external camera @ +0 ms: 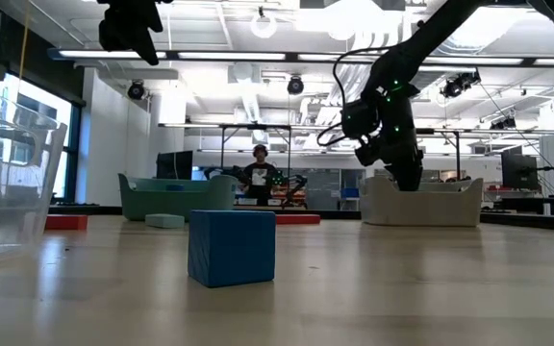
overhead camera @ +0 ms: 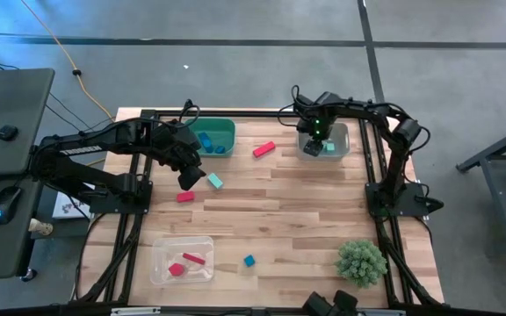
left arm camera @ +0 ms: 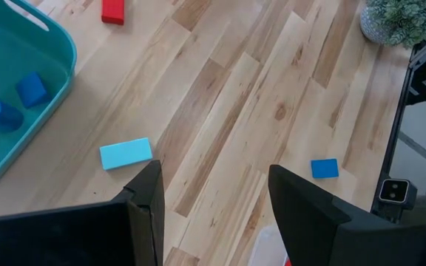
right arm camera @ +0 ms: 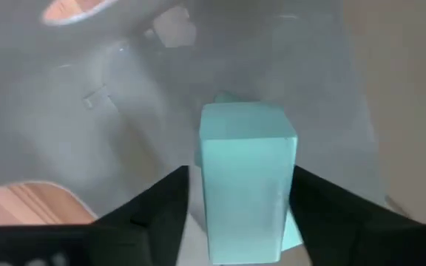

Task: Sort & place blocks by color
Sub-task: Put the light blue block into the grey bin, then put the red block into the transparent bin

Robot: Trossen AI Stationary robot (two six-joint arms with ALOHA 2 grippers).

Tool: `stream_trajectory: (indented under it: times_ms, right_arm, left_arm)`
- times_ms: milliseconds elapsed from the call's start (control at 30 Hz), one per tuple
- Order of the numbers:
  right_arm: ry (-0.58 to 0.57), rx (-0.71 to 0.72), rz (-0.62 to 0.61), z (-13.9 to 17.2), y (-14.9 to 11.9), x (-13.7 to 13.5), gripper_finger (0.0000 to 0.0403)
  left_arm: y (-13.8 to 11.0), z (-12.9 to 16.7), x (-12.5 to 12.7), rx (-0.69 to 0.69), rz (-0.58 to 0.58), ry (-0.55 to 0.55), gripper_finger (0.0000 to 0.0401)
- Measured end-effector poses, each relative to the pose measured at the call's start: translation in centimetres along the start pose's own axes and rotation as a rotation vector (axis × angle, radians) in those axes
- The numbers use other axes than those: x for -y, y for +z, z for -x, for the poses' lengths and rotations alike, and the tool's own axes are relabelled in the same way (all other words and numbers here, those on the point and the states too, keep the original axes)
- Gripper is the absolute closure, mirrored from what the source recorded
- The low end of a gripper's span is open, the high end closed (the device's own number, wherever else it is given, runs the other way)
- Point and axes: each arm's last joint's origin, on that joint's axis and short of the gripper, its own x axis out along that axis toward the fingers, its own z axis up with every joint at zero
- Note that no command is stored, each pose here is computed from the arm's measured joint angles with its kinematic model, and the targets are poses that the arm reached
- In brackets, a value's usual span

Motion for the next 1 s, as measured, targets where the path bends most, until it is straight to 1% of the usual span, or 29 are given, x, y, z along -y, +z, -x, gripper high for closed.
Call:
stream_trajectory:
  times_ms: [67, 133, 233, 300, 367, 533, 800, 1000]
  right_arm:
    - [-0.016, -0.01, 0.003, 0.0, 0.0, -0.1, 0.016]
    - [-0.013, -0.025, -0.004, 0.0, -0.2, -0.2, 0.0141]
    - [-0.012, -0.037, -0.048, 0.0, -0.3, -0.2, 0.0128]
    - [-0.011, -0.059, -0.064, 0.3, -0.4, -0.2, 0.0127]
    - [-0.034, -0.071, -0.075, 0.7, -0.4, -0.2, 0.0128]
    - [-0.061, -0.034, -0.098, 2.7, 0.3, 0.1, 0.014]
    - [-0.048, 0.054, -0.207, 7.0, 1.4, 0.2, 0.0147]
    - [-0.053, 0.105, -0.242, 10.7, 1.7, -0.9, 0.0147]
  left_arm:
    - [0.0, 0.0, 0.0, 0.0, 0.0, 0.0, 0.0242]
    - [0.0, 0.0, 0.0, 0.0, 0.0, 0.0, 0.0242]
    - [0.0, 0.0, 0.0, 0.0, 0.0, 0.0, 0.0242]
    - [0.0, 0.0, 0.0, 0.0, 0.0, 0.0, 0.0242]
    - [0.0, 0.0, 0.0, 0.0, 0.0, 0.0, 0.0242]
    - [0.0, 0.0, 0.0, 0.0, 0.0, 0.0, 0.0242]
    - [0.0, 0.0, 0.0, 0.0, 0.0, 0.0, 0.0242]
    - [0.0, 0.0, 0.0, 0.0, 0.0, 0.0, 0.0242]
